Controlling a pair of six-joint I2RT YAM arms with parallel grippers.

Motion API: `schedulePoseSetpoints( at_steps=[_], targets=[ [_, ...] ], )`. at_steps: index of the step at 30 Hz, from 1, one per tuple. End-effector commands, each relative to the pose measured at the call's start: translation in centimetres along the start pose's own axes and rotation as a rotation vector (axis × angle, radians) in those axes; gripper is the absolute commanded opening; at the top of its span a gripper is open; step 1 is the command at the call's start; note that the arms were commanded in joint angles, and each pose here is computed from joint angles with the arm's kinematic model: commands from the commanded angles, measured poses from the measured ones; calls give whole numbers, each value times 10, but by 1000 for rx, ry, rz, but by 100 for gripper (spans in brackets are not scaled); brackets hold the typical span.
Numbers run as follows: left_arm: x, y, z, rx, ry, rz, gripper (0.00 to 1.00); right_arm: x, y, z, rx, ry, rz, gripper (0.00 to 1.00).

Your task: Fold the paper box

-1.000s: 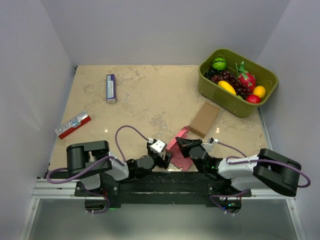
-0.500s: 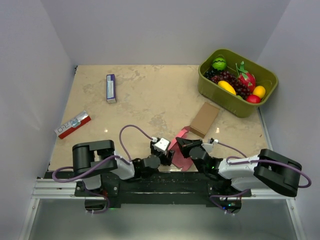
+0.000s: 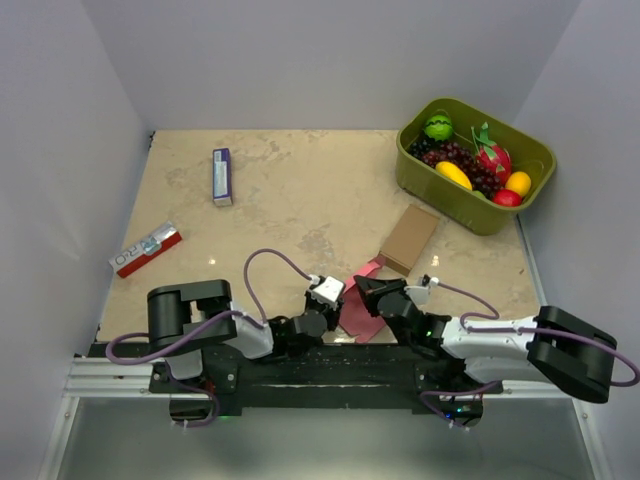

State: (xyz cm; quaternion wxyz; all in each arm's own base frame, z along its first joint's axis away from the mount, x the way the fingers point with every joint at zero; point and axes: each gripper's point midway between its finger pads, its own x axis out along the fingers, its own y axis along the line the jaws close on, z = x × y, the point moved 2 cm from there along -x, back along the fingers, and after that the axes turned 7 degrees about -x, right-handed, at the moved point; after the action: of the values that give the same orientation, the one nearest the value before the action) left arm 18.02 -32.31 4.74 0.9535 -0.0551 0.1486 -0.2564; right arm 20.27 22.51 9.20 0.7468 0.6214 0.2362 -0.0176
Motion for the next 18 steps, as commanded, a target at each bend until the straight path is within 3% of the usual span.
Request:
schedulePoseSetpoints(
  at_steps=[1, 9, 15, 16, 18],
  targets=[
    [5, 16, -3, 73, 6, 107, 37, -3, -59, 24, -245, -84, -184, 0],
    [6, 19, 1, 98, -4, 120, 23, -2, -46, 19, -297, -79, -168, 2],
    [7, 21, 10, 83, 3, 97, 15, -8, -26, 22, -346, -88, -131, 24],
    [8, 23, 10, 80, 10, 99, 13, -10, -22, 23, -353, -90, -121, 34],
    [6, 25, 12, 61, 33, 77, 11, -15, -5, 25, -392, -84, -80, 43]
  ],
)
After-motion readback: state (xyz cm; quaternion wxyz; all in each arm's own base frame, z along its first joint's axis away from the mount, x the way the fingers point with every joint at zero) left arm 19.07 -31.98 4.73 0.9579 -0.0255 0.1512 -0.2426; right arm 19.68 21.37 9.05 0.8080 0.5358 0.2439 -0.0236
